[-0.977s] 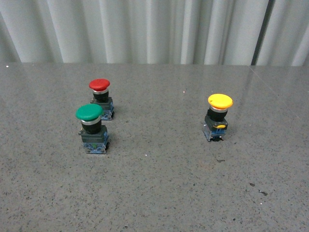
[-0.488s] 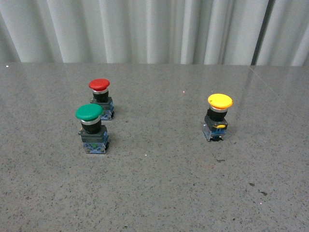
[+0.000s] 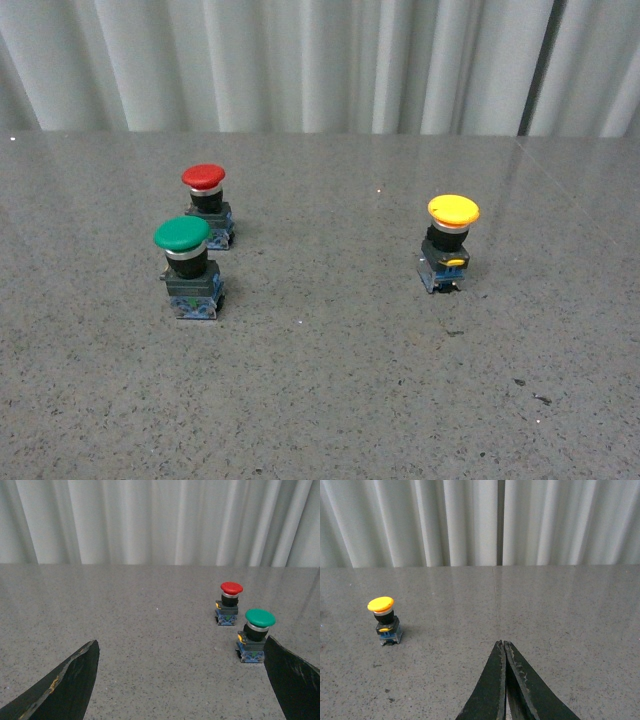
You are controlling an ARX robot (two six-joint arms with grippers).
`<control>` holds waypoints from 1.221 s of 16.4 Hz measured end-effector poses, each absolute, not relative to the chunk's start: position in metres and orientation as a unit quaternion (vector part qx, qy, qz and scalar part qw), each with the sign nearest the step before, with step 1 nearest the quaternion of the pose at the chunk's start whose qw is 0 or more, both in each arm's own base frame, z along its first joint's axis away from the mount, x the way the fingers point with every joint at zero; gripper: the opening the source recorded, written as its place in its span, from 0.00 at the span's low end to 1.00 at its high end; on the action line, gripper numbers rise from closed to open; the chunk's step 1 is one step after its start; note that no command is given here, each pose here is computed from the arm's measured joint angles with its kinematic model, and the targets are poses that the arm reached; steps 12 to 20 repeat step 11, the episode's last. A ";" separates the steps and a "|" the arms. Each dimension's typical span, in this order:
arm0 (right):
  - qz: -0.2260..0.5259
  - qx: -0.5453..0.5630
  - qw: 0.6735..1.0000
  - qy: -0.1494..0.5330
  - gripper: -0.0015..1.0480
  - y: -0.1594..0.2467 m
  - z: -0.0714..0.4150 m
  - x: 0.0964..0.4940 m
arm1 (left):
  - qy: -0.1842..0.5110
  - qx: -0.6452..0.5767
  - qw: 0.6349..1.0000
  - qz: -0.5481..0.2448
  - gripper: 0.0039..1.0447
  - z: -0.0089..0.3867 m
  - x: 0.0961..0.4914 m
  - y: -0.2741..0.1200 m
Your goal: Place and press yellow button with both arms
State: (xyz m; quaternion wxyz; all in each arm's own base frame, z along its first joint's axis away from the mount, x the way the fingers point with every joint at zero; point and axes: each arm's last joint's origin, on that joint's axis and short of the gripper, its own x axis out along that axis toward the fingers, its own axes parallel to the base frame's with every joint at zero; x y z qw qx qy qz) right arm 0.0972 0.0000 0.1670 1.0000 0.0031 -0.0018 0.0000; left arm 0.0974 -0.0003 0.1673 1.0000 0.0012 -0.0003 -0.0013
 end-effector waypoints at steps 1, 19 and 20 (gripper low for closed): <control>0.000 0.003 1.000 -0.002 0.10 0.000 0.167 0.097 | 0.000 0.001 1.000 -0.001 0.94 0.167 0.097 0.000; 0.000 0.003 1.000 -0.002 0.94 0.000 0.167 0.097 | 0.000 0.001 1.000 -0.001 0.94 0.167 0.097 0.000; 0.000 0.003 1.000 -0.002 0.94 0.000 0.167 0.097 | 0.000 0.001 1.000 -0.001 0.94 0.167 0.097 0.000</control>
